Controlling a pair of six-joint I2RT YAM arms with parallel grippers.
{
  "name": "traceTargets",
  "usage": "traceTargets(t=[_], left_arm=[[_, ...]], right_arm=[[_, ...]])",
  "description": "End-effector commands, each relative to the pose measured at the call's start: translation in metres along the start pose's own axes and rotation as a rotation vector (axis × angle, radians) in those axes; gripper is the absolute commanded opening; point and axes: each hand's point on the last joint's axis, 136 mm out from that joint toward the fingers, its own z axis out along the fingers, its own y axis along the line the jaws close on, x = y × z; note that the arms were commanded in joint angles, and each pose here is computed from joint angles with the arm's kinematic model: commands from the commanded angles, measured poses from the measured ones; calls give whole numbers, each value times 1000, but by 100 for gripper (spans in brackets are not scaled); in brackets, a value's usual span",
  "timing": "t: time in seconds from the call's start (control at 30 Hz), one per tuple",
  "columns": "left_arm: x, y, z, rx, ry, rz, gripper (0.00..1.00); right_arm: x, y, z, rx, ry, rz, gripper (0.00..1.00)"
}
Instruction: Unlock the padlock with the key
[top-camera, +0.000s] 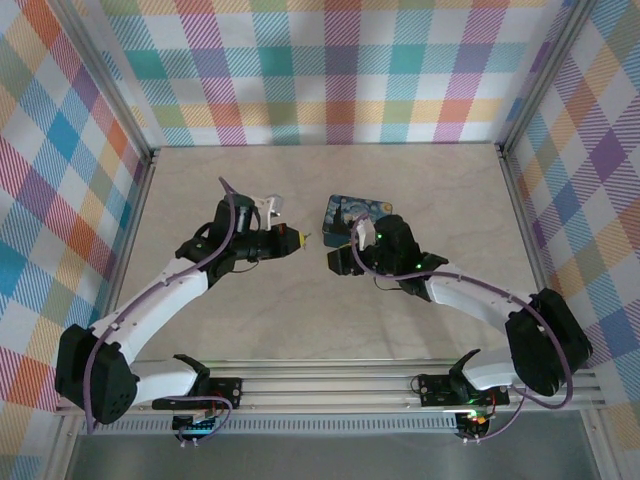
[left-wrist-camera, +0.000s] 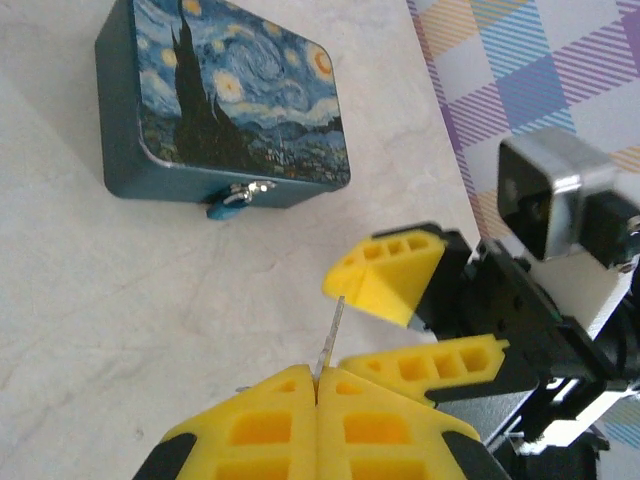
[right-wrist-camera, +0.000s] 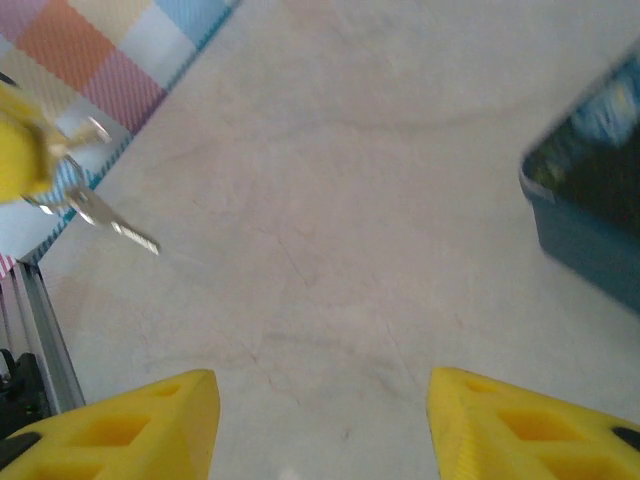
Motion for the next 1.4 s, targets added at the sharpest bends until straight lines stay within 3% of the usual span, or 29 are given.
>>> traceTargets(t=[0.0, 0.3, 0.47, 0.93, 1.37], left_arm=[[-1, -21, -17, 54, 6, -37, 0], [-4, -31, -31, 75, -28, -47, 0], [-4, -36, -35, 90, -33, -44, 0], [2, -42, -49, 104, -34, -38, 0], [4, -40, -50, 99, -35, -42, 0]], right_arm=[[-34, 38, 3, -142, -167, -245, 56], [-22, 80, 15, -307, -143, -403, 56], [-23, 86, 19, -297, -154, -457, 54], [-46, 85, 36, -262, -230, -509, 37], [-40, 98, 34, -297, -229, -572, 38]])
